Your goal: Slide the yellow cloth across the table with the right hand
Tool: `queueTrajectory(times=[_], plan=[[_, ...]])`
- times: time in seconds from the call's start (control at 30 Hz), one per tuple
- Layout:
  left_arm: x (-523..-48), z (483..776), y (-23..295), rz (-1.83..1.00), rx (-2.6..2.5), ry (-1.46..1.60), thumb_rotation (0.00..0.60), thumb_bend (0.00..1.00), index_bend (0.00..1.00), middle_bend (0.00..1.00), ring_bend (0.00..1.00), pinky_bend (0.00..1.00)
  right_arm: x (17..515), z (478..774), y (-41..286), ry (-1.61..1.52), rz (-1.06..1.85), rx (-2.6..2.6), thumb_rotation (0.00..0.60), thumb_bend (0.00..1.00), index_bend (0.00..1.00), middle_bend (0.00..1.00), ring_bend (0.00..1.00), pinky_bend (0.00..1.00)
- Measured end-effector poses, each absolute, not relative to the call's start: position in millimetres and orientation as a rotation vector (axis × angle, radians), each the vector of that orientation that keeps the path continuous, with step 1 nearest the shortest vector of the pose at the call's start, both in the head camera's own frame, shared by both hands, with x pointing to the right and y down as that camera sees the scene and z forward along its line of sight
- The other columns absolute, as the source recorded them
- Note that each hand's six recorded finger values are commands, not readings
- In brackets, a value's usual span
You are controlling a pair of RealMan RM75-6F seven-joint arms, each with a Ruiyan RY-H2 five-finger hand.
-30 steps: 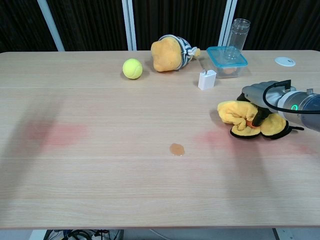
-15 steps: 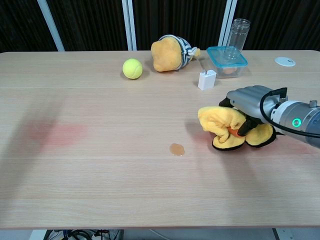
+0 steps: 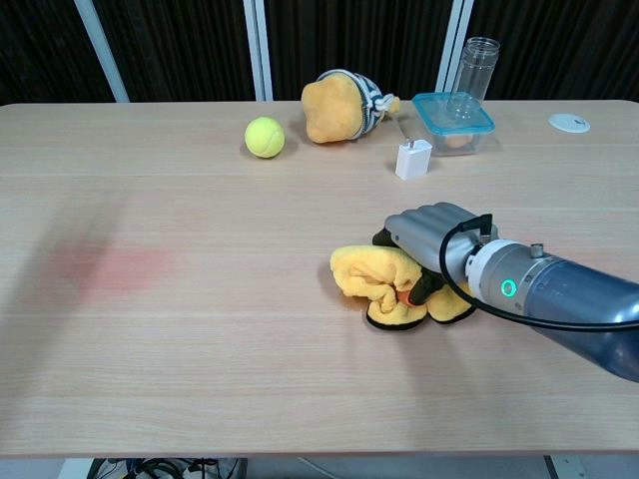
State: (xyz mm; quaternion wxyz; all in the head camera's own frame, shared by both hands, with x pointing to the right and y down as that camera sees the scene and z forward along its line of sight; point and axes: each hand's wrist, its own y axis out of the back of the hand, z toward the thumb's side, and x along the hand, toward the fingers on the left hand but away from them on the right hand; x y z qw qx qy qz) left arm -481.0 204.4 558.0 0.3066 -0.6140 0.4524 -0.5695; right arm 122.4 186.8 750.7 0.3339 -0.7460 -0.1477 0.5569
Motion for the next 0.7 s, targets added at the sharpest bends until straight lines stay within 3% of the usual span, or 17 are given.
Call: queueTrajectory(times=[0.7], plan=[[-484,557,202,-1.515,-1.622,1.217,0.600,0.00,0.00,0.00,0.00,0.00,60,768,197,-0.384,1.389,-2.007,0.600,0.50,0.69,0.69,0.77,0.72]])
